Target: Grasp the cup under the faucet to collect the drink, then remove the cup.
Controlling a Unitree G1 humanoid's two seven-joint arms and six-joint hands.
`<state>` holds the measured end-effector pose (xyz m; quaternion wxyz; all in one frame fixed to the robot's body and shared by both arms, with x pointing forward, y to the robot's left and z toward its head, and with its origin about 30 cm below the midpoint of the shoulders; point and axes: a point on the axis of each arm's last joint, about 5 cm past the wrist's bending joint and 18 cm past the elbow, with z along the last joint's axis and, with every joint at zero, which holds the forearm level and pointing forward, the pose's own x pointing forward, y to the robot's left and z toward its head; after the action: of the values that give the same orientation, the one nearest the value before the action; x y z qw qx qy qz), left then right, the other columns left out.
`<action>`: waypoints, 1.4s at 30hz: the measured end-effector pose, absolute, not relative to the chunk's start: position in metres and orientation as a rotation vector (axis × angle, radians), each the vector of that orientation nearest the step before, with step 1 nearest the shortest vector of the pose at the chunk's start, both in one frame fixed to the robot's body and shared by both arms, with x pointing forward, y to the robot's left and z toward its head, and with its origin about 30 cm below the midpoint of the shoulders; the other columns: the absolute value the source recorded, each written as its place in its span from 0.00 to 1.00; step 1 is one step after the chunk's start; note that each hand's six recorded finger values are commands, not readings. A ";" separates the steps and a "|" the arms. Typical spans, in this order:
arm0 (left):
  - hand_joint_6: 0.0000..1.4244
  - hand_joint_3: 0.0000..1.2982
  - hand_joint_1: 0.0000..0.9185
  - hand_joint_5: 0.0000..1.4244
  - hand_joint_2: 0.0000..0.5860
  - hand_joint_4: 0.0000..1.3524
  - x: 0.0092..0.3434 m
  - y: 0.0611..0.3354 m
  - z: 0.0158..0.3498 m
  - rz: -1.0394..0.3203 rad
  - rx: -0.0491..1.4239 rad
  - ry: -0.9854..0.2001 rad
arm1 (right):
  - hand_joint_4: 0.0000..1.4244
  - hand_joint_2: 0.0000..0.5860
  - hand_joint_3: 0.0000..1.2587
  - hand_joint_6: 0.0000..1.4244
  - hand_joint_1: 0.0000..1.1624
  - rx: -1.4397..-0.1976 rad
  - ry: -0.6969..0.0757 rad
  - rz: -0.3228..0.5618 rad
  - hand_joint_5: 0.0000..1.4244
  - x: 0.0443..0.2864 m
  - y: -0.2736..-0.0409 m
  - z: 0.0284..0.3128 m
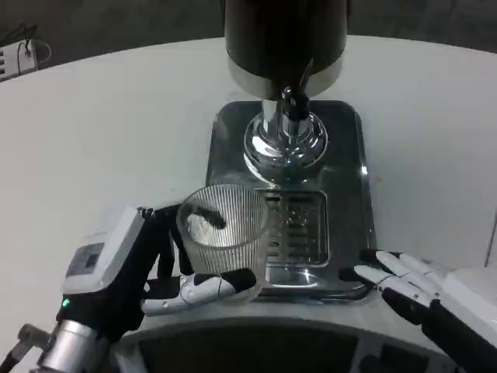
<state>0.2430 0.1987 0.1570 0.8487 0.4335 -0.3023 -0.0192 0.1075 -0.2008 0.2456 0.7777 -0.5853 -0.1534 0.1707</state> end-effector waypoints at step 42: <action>0.84 0.58 0.19 0.67 0.09 0.52 0.318 0.162 0.213 -0.119 1.153 -0.624 | 0.00 0.84 0.09 0.03 0.36 -1.251 -0.301 0.362 0.00 0.098 -0.212 0.245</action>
<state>0.3178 0.1617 0.2130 0.7911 0.5357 -0.2900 -0.0552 0.0985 -0.2119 0.2454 0.7849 -0.5800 -0.1394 0.1679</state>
